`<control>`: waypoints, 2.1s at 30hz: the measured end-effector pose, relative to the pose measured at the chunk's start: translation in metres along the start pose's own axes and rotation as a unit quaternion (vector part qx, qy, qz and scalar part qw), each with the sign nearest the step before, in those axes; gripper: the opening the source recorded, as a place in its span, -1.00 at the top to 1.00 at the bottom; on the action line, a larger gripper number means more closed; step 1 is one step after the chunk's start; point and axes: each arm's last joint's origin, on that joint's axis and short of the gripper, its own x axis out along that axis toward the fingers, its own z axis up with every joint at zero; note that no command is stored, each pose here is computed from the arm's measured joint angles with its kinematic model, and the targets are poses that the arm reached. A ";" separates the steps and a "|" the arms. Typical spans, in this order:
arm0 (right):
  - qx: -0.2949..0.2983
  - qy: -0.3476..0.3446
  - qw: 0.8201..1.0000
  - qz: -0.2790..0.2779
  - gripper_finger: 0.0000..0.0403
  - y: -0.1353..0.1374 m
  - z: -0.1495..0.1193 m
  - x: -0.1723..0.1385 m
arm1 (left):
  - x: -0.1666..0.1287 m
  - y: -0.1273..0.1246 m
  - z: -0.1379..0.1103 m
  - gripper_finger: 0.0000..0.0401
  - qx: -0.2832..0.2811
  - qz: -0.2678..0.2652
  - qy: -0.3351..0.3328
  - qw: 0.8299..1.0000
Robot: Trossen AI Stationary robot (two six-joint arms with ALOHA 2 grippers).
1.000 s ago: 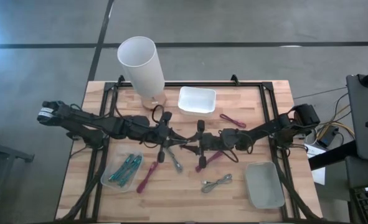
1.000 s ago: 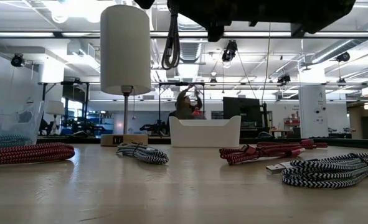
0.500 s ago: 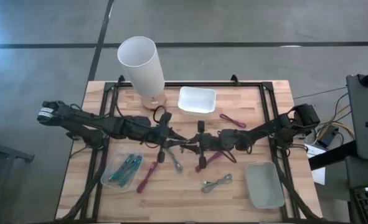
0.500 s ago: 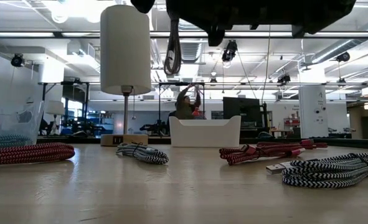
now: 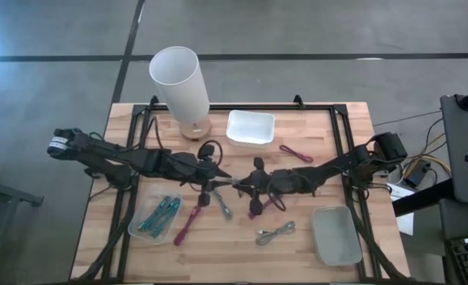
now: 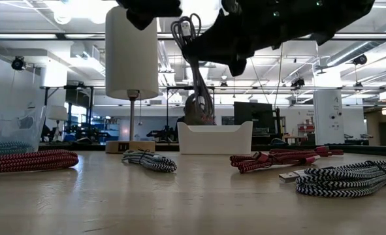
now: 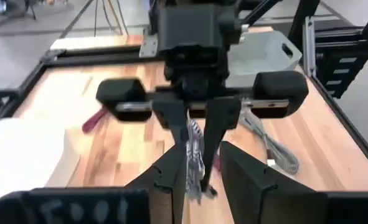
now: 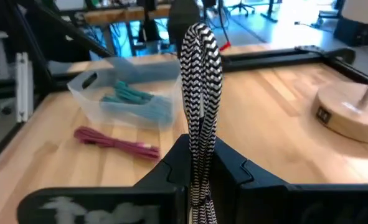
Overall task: Pick & Place USB Port
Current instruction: Put the top left white black charger cable into the white bin
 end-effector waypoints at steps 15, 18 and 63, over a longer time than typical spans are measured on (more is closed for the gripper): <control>-0.141 0.011 0.947 -0.289 0.84 -0.064 0.085 -0.016 | 0.003 -0.003 -0.026 0.52 0.003 0.000 0.071 0.997; -0.115 0.083 0.943 -0.301 0.84 -0.096 0.094 -0.012 | 0.004 -0.003 -0.034 0.52 -0.002 0.001 0.081 0.997; 0.010 0.409 0.877 -0.252 0.83 -0.232 0.013 0.082 | 0.008 -0.003 -0.052 0.52 -0.046 0.005 0.087 0.995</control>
